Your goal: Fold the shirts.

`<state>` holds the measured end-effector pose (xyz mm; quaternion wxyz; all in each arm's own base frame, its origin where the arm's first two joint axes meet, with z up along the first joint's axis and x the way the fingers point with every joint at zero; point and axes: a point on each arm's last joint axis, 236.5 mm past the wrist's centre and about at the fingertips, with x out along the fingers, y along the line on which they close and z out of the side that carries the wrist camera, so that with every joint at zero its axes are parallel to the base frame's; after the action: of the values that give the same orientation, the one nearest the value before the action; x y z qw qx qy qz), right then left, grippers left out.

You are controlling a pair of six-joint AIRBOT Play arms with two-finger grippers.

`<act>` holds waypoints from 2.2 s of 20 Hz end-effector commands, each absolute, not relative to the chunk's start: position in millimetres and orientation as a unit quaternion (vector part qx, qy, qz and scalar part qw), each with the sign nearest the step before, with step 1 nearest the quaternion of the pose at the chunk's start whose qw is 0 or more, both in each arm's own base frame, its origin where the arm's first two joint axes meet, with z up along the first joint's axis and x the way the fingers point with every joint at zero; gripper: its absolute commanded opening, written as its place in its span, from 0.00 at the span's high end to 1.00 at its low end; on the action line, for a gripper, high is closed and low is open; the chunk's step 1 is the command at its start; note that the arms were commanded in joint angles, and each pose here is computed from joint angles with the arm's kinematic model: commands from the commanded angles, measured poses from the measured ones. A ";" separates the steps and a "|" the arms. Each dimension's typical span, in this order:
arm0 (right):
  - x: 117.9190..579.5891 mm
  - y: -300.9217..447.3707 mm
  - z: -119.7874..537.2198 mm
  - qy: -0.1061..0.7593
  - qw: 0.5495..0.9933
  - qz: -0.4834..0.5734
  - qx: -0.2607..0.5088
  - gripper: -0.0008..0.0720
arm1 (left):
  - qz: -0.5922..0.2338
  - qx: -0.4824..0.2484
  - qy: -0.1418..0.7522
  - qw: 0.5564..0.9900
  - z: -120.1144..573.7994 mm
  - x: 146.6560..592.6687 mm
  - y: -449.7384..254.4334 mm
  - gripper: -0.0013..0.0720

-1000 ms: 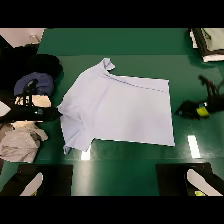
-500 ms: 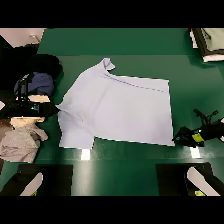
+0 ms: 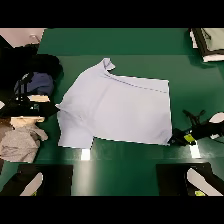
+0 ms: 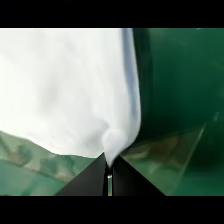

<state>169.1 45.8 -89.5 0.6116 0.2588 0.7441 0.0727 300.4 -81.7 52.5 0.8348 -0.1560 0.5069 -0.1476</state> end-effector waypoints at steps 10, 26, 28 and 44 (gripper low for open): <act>331.8 34.2 369.1 0.197 0.970 0.104 0.099 0.97 | -0.168 -0.056 -0.005 0.984 494.6 300.0 -72.4 0.95; 279.6 5.5 386.8 0.259 0.964 0.030 0.050 0.97 | -0.265 -0.079 0.087 0.957 463.8 274.2 -118.1 0.95; 303.8 -2.0 320.5 0.373 0.925 0.028 0.062 0.97 | -0.256 -0.119 0.218 0.934 365.6 328.8 -115.2 0.95; 483.5 -38.1 32.2 0.533 0.831 -0.015 0.155 0.97 | -0.179 -0.289 0.362 0.868 74.7 554.6 -94.8 0.95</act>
<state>450.1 -29.5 36.4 0.7991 0.1480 0.5827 0.0000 522.8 -108.4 78.8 0.8477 -0.2812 0.4003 -0.2050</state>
